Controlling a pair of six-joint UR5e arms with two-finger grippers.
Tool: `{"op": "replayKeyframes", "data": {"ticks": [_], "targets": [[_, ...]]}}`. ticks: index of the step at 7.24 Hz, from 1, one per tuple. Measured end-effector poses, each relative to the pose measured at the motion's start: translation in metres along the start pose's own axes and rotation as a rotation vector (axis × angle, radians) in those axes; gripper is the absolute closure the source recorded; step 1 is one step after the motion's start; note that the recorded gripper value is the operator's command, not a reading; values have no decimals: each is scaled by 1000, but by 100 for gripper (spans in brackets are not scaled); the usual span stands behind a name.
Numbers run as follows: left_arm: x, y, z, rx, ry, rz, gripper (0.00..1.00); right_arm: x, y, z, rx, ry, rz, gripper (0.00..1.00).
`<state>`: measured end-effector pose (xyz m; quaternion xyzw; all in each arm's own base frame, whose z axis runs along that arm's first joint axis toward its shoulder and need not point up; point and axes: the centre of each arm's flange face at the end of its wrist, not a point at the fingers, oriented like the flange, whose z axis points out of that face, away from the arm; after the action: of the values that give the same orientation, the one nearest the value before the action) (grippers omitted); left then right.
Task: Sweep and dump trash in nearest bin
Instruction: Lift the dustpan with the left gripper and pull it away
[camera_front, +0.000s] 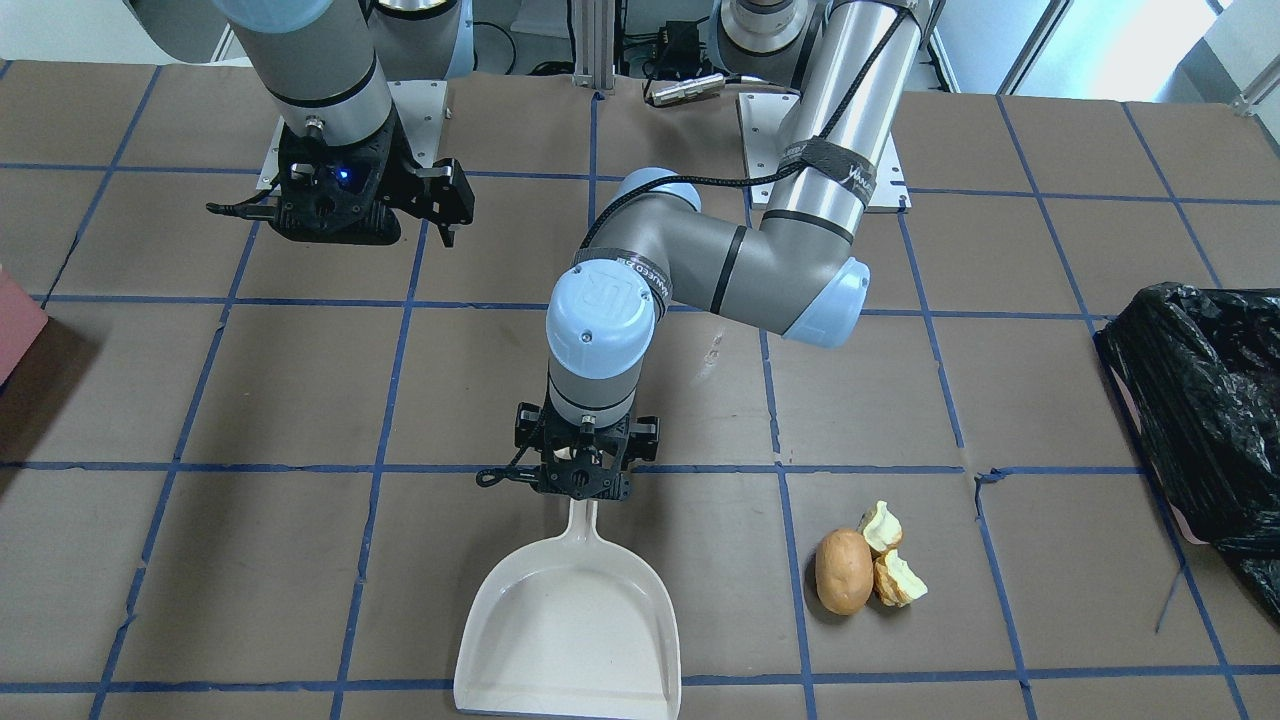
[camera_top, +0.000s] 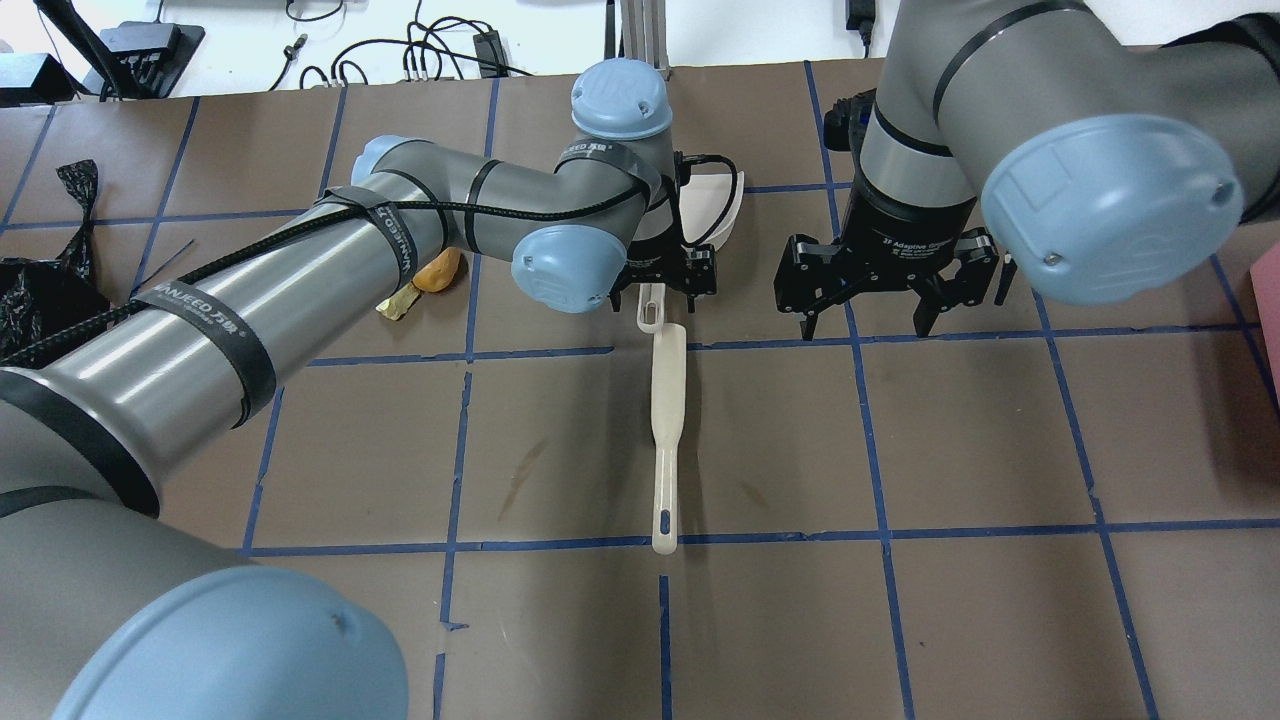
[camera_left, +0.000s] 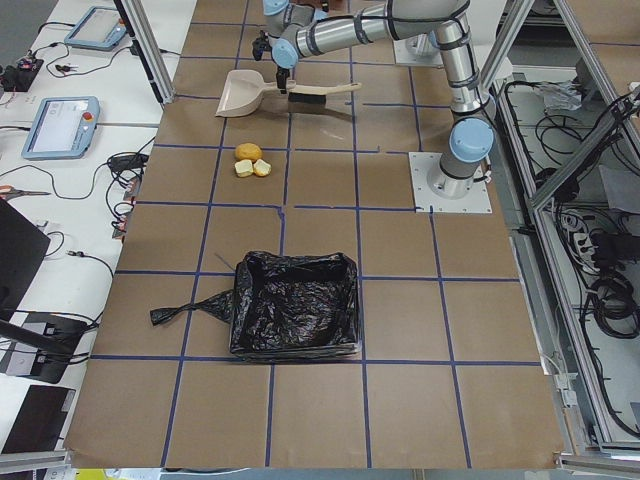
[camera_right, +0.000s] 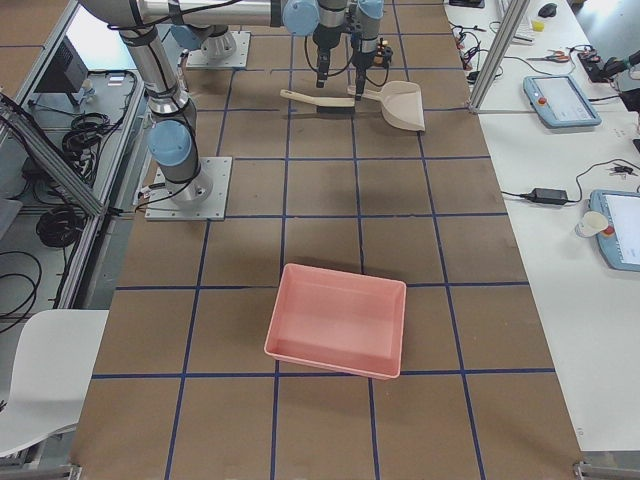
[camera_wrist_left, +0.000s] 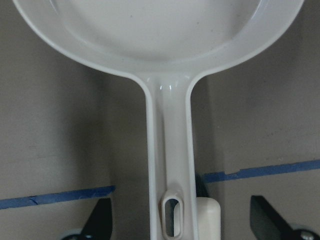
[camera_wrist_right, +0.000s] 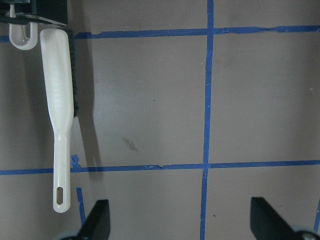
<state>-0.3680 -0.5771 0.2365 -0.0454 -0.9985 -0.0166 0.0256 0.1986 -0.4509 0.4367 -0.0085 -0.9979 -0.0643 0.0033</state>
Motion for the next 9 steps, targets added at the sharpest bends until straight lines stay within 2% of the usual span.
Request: {"op": "replayKeyframes", "data": {"ticks": [2, 9], "targets": [[0, 0, 0, -4, -1, 1, 29, -1, 0, 0, 0, -1, 0, 1], [0, -1, -1, -4, 6, 7, 90, -2, 0, -1, 2, -1, -1, 0]]}}
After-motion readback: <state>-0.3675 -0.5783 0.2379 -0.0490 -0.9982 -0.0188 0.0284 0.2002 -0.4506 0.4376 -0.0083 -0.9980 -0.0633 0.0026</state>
